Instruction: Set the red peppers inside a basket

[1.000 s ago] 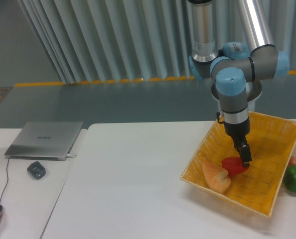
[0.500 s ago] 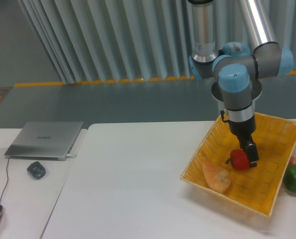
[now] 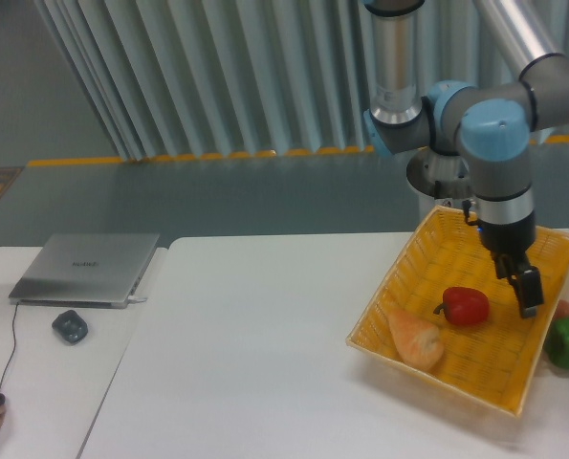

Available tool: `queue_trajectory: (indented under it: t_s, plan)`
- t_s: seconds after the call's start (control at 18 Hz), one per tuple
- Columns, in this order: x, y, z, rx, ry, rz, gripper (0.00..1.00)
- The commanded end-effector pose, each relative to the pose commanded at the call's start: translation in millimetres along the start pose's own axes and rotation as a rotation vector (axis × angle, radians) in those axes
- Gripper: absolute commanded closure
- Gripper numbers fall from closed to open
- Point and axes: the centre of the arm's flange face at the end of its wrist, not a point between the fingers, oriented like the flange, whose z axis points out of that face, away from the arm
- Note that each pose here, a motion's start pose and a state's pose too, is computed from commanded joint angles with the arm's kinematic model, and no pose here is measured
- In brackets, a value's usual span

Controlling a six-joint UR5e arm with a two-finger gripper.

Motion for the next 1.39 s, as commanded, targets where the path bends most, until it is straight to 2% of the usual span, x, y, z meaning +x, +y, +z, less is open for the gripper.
queue_trajectory:
  t_s: [0.11,0.44,0.61,1.17,1.39]
  plan:
    - [-3.7,7.3,5.3,0.007,0.012,0.037,0.00]
    - [-11.0,64.3,14.8,0.011,0.032,0.092,0.00]
    - [-14.2,88.7,22.9,0.038,0.034,0.087,0.00]
    - [-14.7,121.1,38.0,0.056,0.050,0.059,0.00]
    - [-14.2,125.0,38.2,0.057,0.049,0.079,0.00]
